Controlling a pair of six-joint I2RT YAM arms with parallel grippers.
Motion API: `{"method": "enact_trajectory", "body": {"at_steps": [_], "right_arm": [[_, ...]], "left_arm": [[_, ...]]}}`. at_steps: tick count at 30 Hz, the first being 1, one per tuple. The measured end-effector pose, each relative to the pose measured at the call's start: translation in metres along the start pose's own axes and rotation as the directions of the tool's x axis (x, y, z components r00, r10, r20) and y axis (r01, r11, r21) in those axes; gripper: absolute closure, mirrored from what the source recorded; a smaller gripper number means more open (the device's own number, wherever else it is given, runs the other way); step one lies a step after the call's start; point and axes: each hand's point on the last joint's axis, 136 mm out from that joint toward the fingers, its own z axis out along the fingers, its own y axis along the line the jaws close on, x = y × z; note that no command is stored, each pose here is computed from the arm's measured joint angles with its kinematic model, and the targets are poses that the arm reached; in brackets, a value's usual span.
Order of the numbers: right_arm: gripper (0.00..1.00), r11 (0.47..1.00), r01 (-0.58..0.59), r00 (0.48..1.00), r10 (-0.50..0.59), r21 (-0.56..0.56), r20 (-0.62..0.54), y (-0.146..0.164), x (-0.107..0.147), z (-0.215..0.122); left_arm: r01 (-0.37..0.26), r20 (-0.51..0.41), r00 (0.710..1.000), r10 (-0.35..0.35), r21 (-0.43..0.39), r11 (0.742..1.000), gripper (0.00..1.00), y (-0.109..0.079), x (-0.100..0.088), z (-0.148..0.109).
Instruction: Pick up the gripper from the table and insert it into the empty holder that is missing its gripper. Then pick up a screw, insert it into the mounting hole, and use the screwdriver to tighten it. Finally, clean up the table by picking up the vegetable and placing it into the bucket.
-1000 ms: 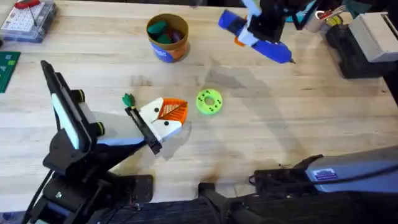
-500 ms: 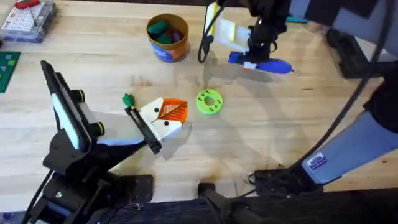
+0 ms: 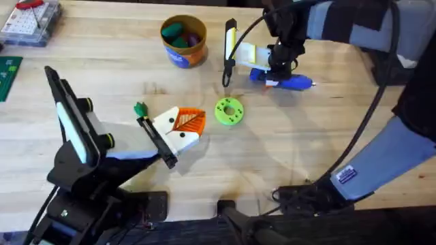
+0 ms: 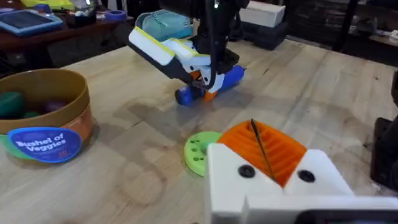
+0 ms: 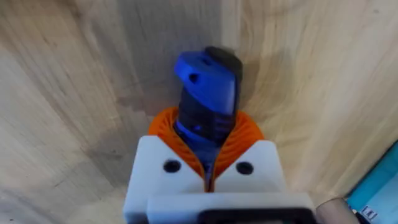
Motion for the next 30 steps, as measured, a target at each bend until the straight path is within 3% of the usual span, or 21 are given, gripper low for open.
{"method": "enact_trajectory", "body": {"at_steps": [3,5,10,11,14,15,19,20,21,26,30], "right_arm": [[0.98,1.0,0.0,1.0,0.0,0.0,0.0,0.0,0.0,0.0],[0.86,1.0,-0.005,1.0,0.005,0.003,-0.004,-0.001,0.001,-0.001],[0.131,0.996,-0.071,0.997,0.072,0.046,-0.013,-0.005,0.007,-0.016],[0.008,0.983,-0.145,0.989,0.143,0.113,0.028,-0.012,0.009,-0.045],[0.007,0.949,-0.24,0.969,0.222,0.204,0.106,-0.021,0.009,-0.088],[0.006,0.934,-0.272,0.96,0.246,0.23,0.134,-0.023,0.009,-0.102],[0.006,0.844,-0.437,0.889,0.351,0.312,0.295,-0.025,0.014,-0.166],[0.006,0.819,-0.478,0.865,0.376,0.319,0.332,-0.024,0.016,-0.179],[0.006,0.792,-0.519,0.839,0.4,0.322,0.369,-0.023,0.019,-0.191],[0.006,0.676,-0.676,0.709,0.486,0.295,0.51,-0.015,0.03,-0.235],[0.006,0.651,-0.718,0.645,0.491,0.244,0.586,-0.008,0.027,-0.254]], "left_arm": [[0.0,0.0,1.0,0.0,0.0,1.0,0.985,0.0,0.0,0.0],[0.0,0.0,1.0,0.0,0.0,1.0,0.985,0.0,0.0,0.0],[0.0,0.0,1.0,0.0,0.0,1.0,0.985,0.0,0.0,0.0],[0.0,0.0,1.0,0.0,0.0,1.0,0.993,0.0,0.0,0.0],[-0.004,0.001,1.0,0.004,0.0,1.0,0.959,0.0,0.0,0.0],[-0.005,0.001,1.0,0.005,0.0,1.0,0.853,0.0,0.0,0.0],[-0.006,0.0,1.0,0.006,0.0,1.0,0.222,0.0,0.0,0.0],[-0.004,0.0,1.0,0.004,0.0,1.0,0.093,0.0,0.0,0.0],[-0.003,0.0,1.0,0.003,0.0,1.0,0.034,0.0,0.0,0.0],[-0.003,0.0,1.0,0.003,0.0,1.0,0.015,0.0,0.0,0.0],[-0.015,0.021,1.0,0.015,-0.009,1.0,0.014,0.001,-0.006,0.0]]}}
